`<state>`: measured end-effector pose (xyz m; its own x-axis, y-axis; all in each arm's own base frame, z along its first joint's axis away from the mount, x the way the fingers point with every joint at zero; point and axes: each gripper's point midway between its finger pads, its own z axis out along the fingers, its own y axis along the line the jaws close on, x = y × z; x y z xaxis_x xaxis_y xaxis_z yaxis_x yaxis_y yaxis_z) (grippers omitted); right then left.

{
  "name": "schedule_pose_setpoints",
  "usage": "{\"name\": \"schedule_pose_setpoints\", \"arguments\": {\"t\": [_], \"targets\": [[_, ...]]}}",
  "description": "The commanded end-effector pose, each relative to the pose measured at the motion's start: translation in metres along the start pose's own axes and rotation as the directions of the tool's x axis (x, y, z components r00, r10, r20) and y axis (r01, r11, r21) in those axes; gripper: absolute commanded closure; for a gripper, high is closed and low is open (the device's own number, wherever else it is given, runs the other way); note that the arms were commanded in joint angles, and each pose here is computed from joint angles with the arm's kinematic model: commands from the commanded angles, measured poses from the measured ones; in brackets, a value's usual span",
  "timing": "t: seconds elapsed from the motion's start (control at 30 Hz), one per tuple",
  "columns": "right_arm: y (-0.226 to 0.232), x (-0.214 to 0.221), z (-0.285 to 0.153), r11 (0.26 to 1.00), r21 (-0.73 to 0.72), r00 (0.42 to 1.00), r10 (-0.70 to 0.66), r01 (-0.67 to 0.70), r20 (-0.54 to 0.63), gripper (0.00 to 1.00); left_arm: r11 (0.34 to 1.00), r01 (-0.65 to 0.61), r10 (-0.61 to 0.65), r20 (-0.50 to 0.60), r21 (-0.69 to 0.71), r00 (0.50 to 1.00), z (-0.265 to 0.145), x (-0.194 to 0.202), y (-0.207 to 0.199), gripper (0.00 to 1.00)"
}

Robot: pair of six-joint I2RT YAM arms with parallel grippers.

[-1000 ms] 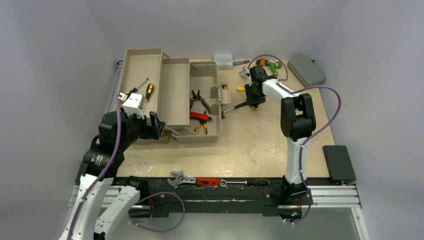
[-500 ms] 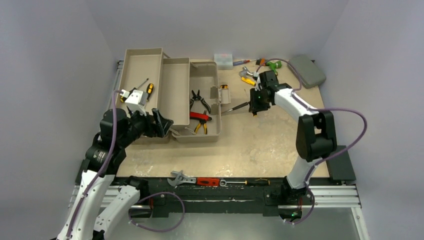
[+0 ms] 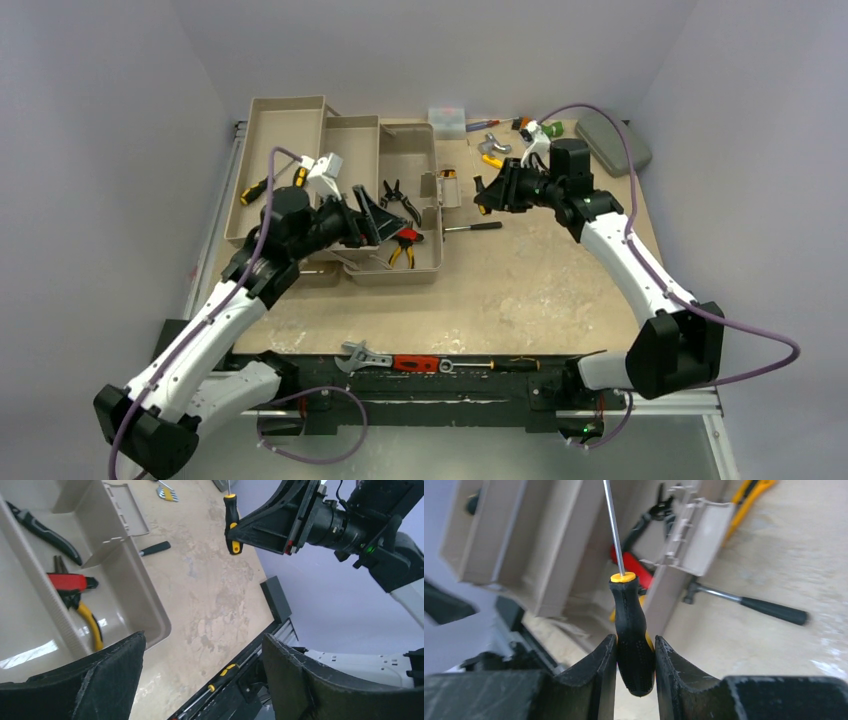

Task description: Pack the tool kit

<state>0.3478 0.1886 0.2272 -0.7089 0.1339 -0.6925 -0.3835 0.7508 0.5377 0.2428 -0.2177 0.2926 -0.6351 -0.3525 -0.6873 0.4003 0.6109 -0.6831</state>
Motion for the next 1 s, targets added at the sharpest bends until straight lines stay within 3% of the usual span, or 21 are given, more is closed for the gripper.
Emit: {"name": "schedule_pose_setpoints", "arguments": {"t": [0.0, 0.4, 0.5, 0.63, 0.87, 0.97], "targets": [[0.060, -0.004, -0.010, 0.961, -0.275, 0.999, 0.038, -0.028, 0.032, 1.00, 0.988, 0.014, -0.030, 0.101, 0.156, 0.994, 0.022, -0.033, -0.047, 0.17], [0.138, 0.010, -0.016, 0.880, -0.475, 1.000, 0.004, 0.008, 0.024, 1.00, 0.983, -0.003, -0.017, 0.109, 0.183, 0.994, 0.075, -0.039, -0.067, 0.26], [0.147, 0.012, -0.017, 0.865, -0.501, 1.000, 0.011, 0.002, 0.021, 1.00, 0.985, 0.001, -0.020, 0.108, 0.173, 0.994, 0.079, -0.038, -0.065, 0.33], [0.151, 0.013, -0.017, 0.861, -0.509, 1.000, 0.011, 0.003, 0.023, 1.00, 0.985, 0.001, -0.020, 0.110, 0.173, 0.994, 0.081, -0.037, -0.063, 0.50], [0.157, 0.016, -0.018, 0.849, -0.528, 1.000, 0.001, 0.007, 0.014, 1.00, 0.986, -0.005, -0.014, 0.111, 0.166, 0.994, 0.082, -0.038, -0.062, 0.66], [0.163, 0.019, -0.019, 0.839, -0.543, 1.000, -0.010, 0.013, 0.008, 1.00, 0.987, -0.004, -0.013, 0.100, 0.160, 0.995, 0.086, -0.037, -0.061, 0.68]]}}
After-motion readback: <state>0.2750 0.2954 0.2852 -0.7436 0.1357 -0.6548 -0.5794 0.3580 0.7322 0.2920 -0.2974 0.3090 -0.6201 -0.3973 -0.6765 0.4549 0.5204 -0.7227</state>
